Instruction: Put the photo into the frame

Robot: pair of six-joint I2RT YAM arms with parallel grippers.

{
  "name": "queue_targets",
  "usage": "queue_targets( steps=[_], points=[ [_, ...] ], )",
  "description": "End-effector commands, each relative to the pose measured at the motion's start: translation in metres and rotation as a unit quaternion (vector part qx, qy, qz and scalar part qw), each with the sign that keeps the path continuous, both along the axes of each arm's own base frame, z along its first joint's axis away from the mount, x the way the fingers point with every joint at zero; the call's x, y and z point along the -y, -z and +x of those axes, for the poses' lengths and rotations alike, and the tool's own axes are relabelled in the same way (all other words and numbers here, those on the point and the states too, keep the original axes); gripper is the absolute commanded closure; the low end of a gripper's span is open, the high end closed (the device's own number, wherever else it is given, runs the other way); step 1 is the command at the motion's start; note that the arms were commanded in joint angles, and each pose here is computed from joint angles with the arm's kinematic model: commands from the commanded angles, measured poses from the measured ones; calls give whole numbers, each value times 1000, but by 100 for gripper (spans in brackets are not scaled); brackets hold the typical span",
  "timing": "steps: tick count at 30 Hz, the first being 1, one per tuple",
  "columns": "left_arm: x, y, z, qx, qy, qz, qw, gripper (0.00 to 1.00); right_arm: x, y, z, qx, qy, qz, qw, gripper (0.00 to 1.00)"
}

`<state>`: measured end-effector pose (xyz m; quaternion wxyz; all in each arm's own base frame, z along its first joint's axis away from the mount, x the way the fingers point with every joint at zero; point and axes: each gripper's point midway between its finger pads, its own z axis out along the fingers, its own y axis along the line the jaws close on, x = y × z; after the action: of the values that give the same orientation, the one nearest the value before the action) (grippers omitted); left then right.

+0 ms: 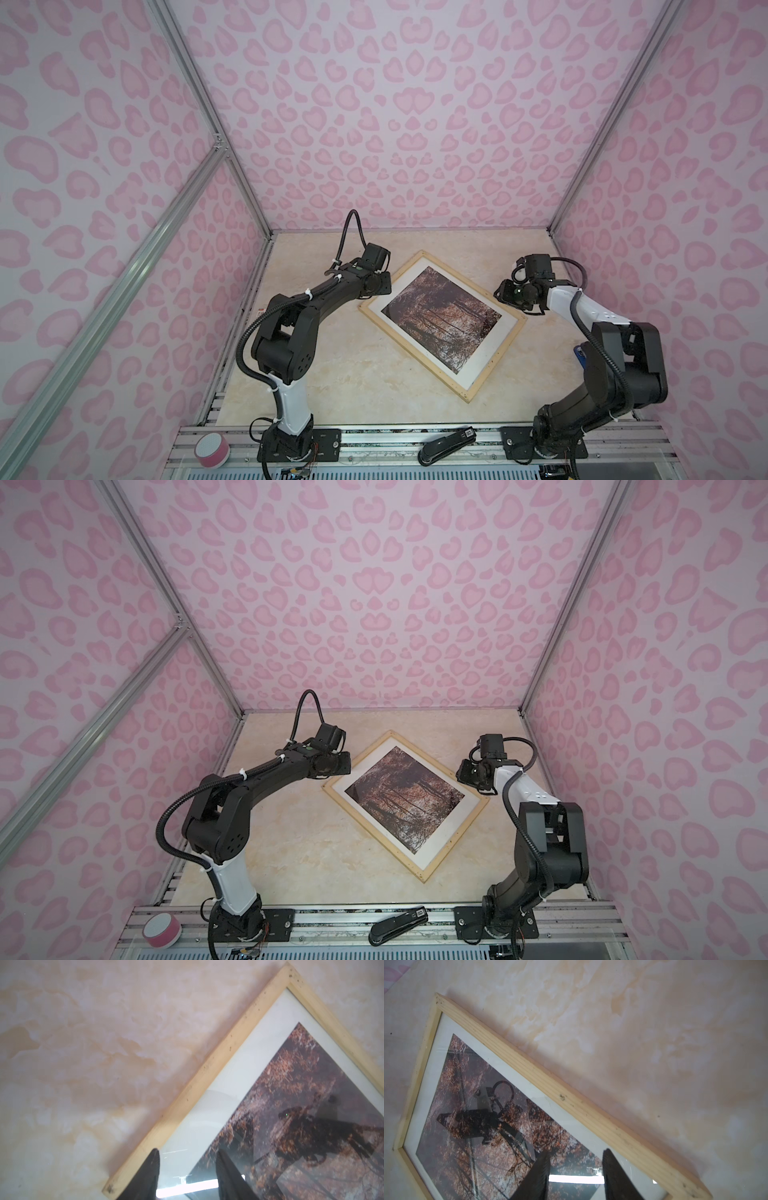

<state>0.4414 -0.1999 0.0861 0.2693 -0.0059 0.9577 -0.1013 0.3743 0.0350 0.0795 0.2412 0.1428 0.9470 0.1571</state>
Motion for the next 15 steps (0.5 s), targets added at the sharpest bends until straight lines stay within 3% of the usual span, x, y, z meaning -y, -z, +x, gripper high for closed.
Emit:
queue_targets(
  steps=[1, 7, 15],
  points=[
    [10, 1, 20, 6, 35, -24, 999, 53, 3, 1, -19, 12, 23, 3, 1000, 54],
    [13, 23, 39, -12, 55, -53, 997, 52, 8, 10, -67, -4, 53, 3, 999, 48],
    [17, 35, 44, -21, 60, -71, 995, 52, 16, 22, -107, -28, 82, -12, 996, 39]
  ],
)
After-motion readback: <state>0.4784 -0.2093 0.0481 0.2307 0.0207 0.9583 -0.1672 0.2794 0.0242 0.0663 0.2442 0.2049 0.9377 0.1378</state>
